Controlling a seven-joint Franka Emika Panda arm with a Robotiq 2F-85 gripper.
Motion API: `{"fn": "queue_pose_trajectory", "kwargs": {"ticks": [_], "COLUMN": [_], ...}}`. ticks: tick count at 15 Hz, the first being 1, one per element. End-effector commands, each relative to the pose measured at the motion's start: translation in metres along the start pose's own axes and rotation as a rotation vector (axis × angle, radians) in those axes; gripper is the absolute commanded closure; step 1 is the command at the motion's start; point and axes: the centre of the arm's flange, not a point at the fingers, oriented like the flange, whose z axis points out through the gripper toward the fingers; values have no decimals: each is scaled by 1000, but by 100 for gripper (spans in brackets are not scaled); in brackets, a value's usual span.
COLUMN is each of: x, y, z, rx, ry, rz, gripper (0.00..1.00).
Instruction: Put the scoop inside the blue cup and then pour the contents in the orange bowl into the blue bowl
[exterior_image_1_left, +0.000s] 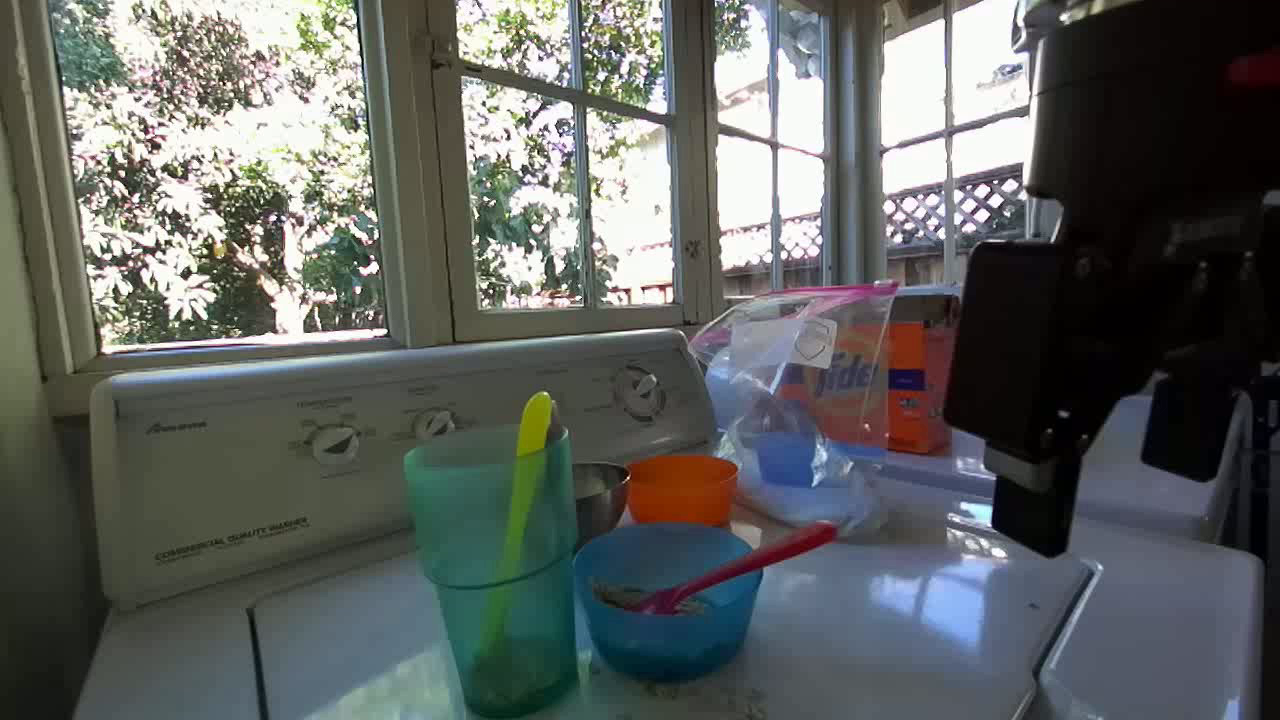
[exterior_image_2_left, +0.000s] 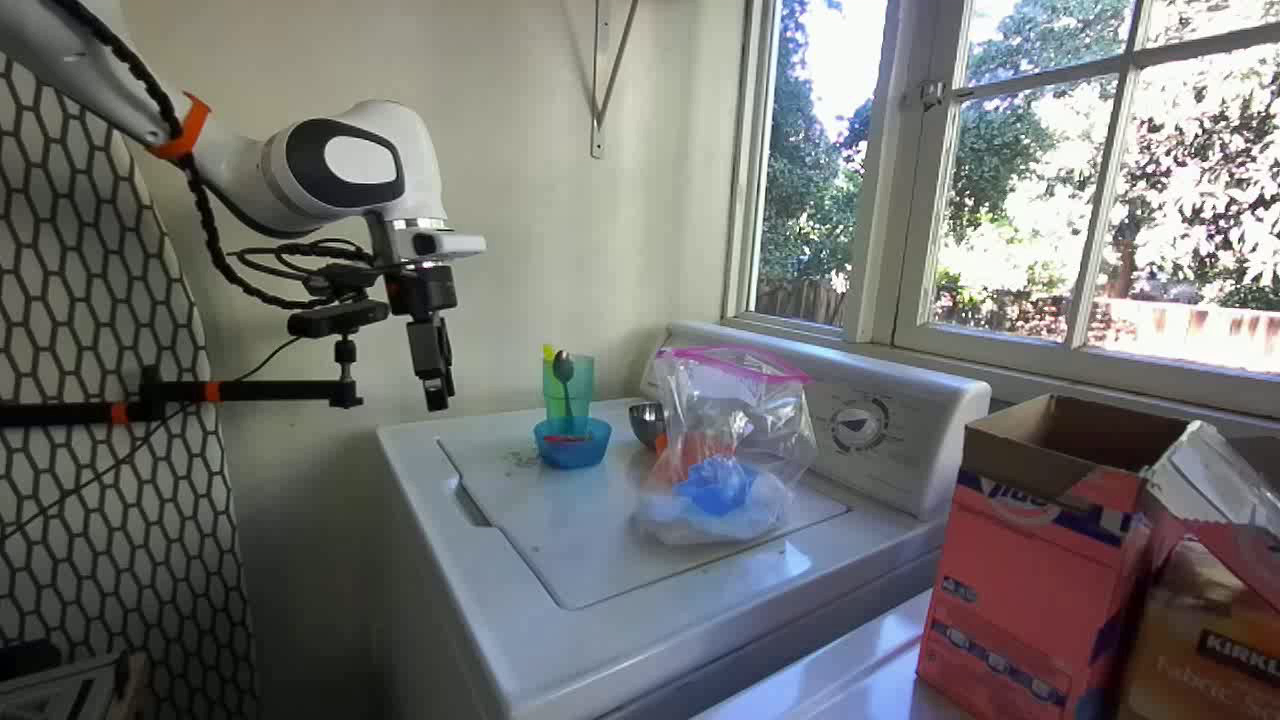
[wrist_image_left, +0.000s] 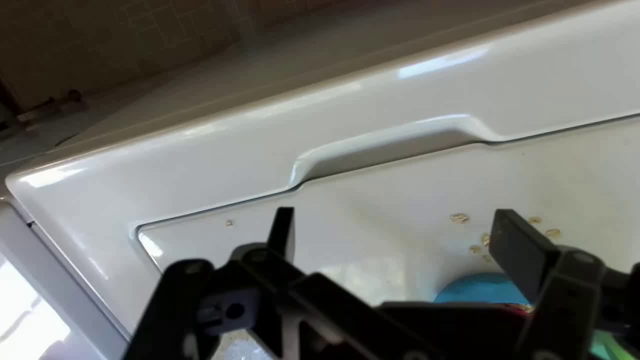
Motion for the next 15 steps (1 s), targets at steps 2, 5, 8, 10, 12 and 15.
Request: {"fn": "queue_pose_trajectory", "kwargs": {"ticks": [2, 5, 8, 10, 12, 15], "x": [10, 37, 33, 45, 48, 48], "y": [1, 8, 16, 18, 15, 13], "z": [3, 9, 6, 11, 13, 12], "rx": [17, 36, 30, 39, 42, 44], "ry": [3, 8, -3, -20, -28, -28], "rz": [-24, -100, -81, -97, -105, -111], "gripper": [0, 0, 0, 0, 0, 0]}}
